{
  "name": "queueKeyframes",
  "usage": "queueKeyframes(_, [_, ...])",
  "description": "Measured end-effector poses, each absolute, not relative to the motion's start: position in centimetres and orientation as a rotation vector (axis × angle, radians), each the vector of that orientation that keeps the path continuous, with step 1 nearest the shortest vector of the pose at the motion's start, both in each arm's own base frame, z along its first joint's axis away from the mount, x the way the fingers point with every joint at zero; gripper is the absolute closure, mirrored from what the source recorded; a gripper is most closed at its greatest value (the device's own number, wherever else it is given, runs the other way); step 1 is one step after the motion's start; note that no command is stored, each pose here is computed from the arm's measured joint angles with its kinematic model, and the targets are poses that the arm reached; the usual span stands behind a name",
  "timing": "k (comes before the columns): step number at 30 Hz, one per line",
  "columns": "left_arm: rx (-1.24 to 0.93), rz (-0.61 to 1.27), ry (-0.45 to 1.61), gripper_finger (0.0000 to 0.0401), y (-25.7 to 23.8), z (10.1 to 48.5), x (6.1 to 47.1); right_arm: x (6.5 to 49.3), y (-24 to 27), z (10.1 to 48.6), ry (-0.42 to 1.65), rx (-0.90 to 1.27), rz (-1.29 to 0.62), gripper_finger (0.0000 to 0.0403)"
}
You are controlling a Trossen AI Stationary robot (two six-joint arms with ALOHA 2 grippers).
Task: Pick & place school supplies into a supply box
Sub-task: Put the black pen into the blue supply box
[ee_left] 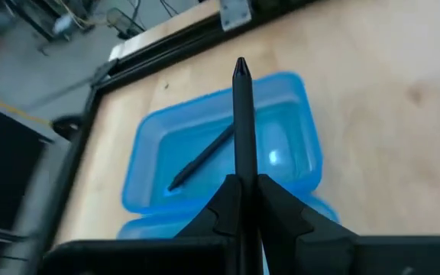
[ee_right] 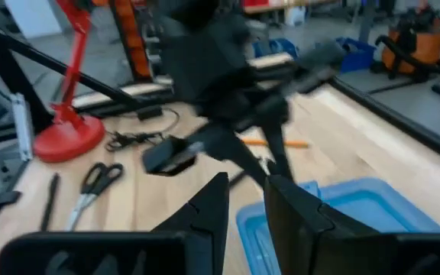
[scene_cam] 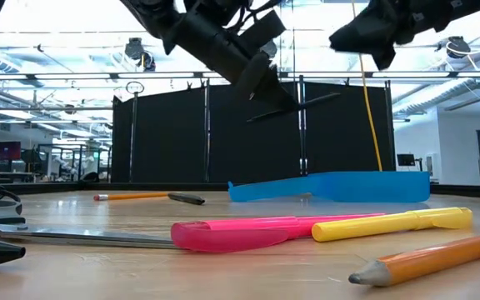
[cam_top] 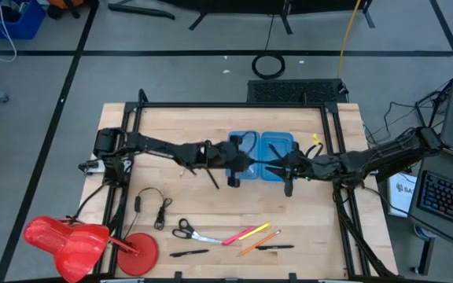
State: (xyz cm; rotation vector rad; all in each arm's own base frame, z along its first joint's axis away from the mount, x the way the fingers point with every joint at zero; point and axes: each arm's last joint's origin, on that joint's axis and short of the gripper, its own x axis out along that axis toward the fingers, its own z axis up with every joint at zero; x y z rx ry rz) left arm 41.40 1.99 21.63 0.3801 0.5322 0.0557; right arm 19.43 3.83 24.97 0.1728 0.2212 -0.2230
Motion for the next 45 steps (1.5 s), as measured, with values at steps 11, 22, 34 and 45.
queueKeyframes(11, [-0.204, 0.064, 0.347, 0.0378, 7.0, 23.4, 41.6, 18.2, 4.2, 26.2, 0.155, 0.106, -0.259, 0.0326])
queueKeyframes(22, [-0.591, 0.076, 0.227, 0.0378, 10.1, 21.4, 42.7, 18.2, 4.2, 26.1, 0.158, 0.111, -0.257, 0.0325])
queueKeyframes(34, [-0.858, 0.122, 0.174, 0.0376, 12.5, 17.1, 45.5, 18.2, 4.2, 26.1, 0.161, 0.109, -0.257, 0.0325])
queueKeyframes(45, [-0.881, 0.107, 0.185, 0.0371, 10.9, 15.4, 48.8, 18.2, 4.2, 26.0, 0.164, 0.108, -0.257, 0.0326])
